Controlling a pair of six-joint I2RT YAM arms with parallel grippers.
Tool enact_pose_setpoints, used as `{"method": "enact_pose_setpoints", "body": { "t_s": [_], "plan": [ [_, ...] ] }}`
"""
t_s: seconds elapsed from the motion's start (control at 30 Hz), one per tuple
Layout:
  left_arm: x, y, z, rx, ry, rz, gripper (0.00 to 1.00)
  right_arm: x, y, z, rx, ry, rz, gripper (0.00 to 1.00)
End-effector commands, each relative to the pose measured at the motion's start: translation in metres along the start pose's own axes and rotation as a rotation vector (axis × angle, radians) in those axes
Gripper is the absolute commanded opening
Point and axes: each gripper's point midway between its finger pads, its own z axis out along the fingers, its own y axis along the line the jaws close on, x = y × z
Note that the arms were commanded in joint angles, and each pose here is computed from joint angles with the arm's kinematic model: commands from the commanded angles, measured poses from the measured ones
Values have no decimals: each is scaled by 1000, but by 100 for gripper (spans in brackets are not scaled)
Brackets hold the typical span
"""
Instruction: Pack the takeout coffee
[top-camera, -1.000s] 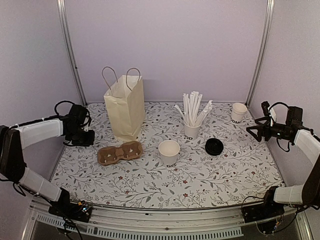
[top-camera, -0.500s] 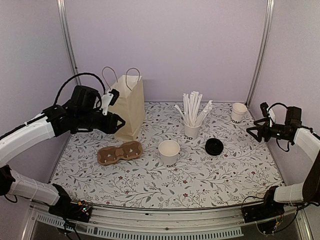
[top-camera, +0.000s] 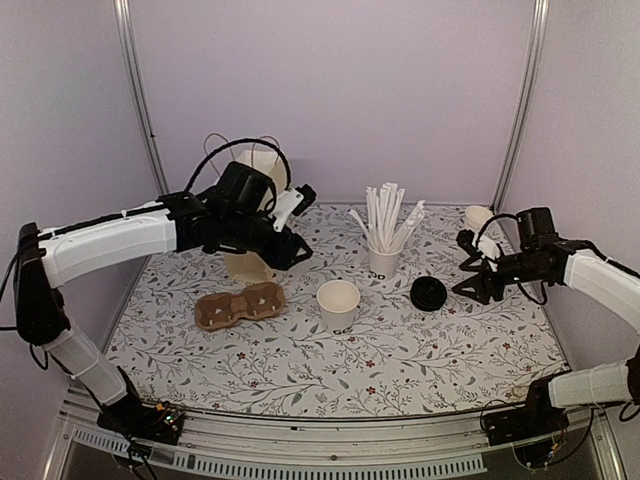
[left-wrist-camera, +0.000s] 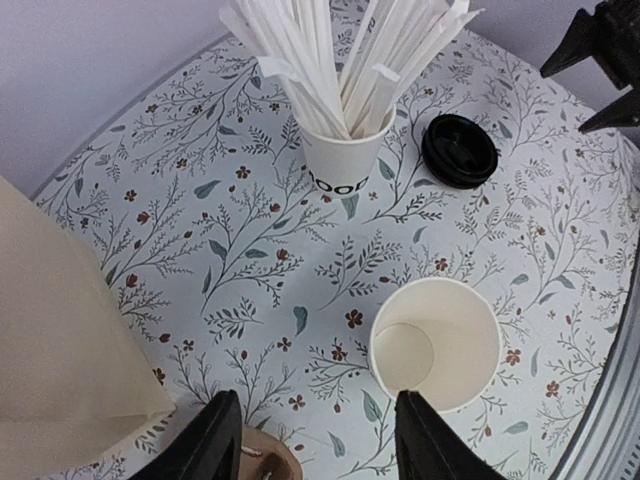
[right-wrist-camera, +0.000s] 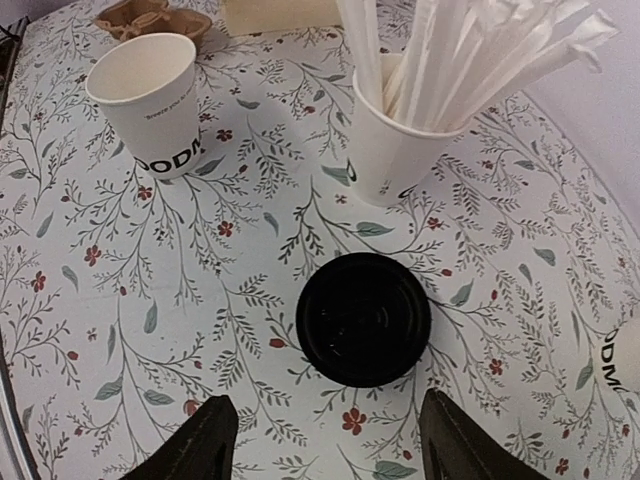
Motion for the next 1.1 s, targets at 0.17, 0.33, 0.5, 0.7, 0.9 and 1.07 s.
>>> {"method": "enact_pose_setpoints", "body": {
  "t_s": [0.17,0.33,0.5,0.7,0.9,1.07],
  "plan": [
    [-34,15,24,-27,-137,95,56,23,31,58,-53,319,-115,54],
    [-11,20,13,-38,-174,64,61,27,38,69,-67,364,-171,45],
    [-18,15,8,-7,-167,54,60,28,33,75,-45,388,-191,44],
    [-22,10,1,25,-184,46,60,37,31,87,-48,421,-205,42],
    [-21,7,2,39,-177,43,60,34,25,97,-38,423,-218,40],
    [-18,8,5,36,-164,43,60,33,26,106,-58,415,-232,37]
  ]
}}
